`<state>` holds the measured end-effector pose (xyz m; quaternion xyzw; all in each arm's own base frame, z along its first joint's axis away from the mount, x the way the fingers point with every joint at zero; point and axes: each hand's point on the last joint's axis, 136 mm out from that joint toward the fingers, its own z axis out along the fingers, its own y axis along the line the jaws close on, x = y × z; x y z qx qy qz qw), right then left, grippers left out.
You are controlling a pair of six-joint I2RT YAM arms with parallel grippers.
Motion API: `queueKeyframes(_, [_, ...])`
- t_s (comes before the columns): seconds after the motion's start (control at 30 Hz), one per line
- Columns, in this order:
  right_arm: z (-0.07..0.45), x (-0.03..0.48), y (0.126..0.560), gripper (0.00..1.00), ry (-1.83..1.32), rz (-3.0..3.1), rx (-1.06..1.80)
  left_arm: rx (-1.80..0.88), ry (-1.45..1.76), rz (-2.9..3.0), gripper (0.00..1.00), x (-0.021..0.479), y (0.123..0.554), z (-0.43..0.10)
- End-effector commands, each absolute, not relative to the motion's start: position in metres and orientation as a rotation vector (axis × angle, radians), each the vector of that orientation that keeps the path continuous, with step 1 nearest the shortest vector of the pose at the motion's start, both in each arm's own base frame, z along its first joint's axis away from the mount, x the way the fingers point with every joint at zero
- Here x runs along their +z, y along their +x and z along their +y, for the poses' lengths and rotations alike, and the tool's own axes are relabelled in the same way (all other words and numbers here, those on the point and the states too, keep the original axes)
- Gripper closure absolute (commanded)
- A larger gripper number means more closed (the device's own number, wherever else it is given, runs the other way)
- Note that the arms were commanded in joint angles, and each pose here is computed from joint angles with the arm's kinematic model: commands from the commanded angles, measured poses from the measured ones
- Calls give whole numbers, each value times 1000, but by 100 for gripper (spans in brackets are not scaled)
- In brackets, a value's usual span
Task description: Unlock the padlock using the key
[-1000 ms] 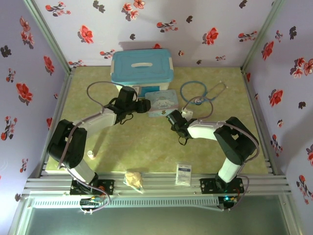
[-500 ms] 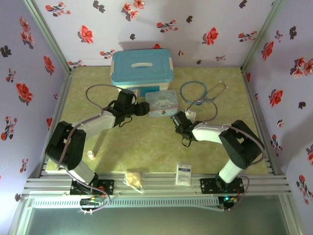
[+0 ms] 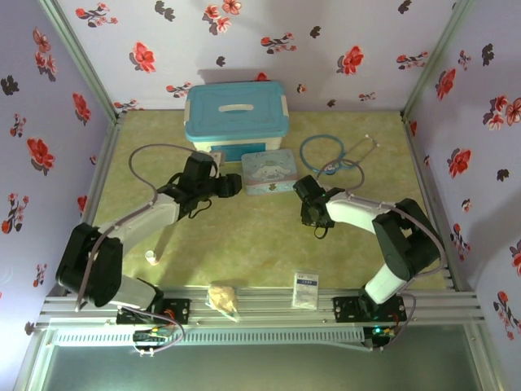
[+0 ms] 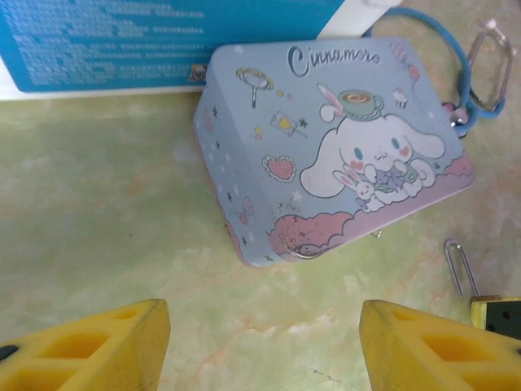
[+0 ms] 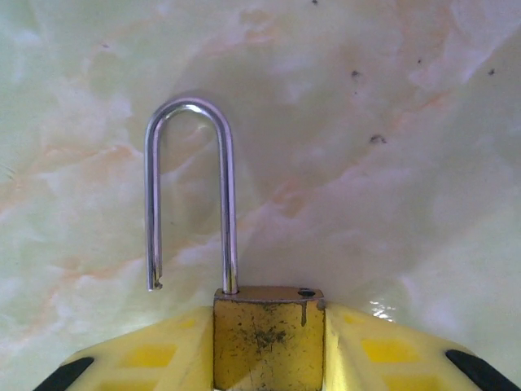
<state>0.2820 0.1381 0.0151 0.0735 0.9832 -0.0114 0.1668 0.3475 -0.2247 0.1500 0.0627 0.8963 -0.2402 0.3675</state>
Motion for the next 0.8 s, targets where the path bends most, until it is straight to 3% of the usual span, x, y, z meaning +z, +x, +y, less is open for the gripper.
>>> queueKeyframes(0.0, [105,5,242,64,109,2970,-221,-553,154,2302,37,153,340,-204])
queueKeyframes(0.23, [103,7,246,59,71,2947,-166,-525,104,2317,36,145,335,-183])
queueKeyframes(0.37, [108,18,254,43,55,2912,-130,-509,79,2312,34,148,334,-173])
queueKeyframes(0.57, [91,89,287,25,93,2636,-193,-325,-52,2205,21,165,344,-126])
queueKeyframes(0.6, [84,107,295,17,106,2556,-225,-280,-97,2176,19,167,347,-112])
queueKeyframes(0.63, [78,123,301,1,120,2487,-253,-244,-150,2154,13,168,350,-98])
queueKeyframes(0.67, [68,141,308,1,147,2401,-294,-210,-226,2135,3,166,354,-80])
queueKeyframes(0.77, [41,178,325,1,236,2181,-375,-159,-309,2067,0,165,367,-49])
